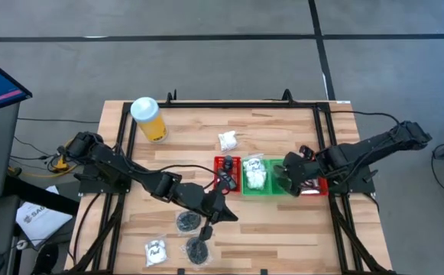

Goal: Pick & Place Travel size toiletries
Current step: Put the black hairbrush into the right green bin

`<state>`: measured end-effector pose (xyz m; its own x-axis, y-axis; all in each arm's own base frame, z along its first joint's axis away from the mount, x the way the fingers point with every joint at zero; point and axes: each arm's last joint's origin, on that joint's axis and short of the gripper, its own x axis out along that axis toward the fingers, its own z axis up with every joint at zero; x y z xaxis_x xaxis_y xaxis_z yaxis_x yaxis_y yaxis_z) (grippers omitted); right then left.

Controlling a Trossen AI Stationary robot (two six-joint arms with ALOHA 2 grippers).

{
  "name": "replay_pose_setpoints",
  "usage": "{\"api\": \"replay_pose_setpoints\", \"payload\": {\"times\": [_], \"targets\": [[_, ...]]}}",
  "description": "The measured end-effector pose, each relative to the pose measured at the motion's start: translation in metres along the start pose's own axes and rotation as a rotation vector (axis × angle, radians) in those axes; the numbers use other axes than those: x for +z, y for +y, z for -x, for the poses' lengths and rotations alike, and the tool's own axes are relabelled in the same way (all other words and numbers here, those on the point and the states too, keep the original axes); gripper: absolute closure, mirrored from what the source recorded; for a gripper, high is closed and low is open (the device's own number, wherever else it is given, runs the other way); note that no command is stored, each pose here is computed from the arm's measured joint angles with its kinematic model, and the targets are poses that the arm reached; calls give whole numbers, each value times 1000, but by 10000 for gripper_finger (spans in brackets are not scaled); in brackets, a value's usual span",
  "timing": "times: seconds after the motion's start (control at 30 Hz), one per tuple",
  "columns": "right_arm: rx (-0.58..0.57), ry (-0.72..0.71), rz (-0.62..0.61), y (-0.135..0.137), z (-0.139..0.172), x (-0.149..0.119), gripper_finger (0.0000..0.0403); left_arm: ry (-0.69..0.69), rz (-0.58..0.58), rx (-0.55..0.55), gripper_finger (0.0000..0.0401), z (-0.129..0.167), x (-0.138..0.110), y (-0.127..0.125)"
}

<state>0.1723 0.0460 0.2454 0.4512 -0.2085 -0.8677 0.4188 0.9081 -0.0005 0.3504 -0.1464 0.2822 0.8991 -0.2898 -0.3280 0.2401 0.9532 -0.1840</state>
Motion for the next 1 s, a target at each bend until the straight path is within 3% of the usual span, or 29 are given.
{"api": "replay_pose_setpoints", "payload": {"times": [0.53, 1.0], "targets": [[-148, 144, -80, -13, -13, -3, 382, 2, 18, 1, 395, 0, 0, 0], [-179, 179, -88, -15, -17, -4, 377, 2, 18, 1, 395, 0, -1, 0]]}}
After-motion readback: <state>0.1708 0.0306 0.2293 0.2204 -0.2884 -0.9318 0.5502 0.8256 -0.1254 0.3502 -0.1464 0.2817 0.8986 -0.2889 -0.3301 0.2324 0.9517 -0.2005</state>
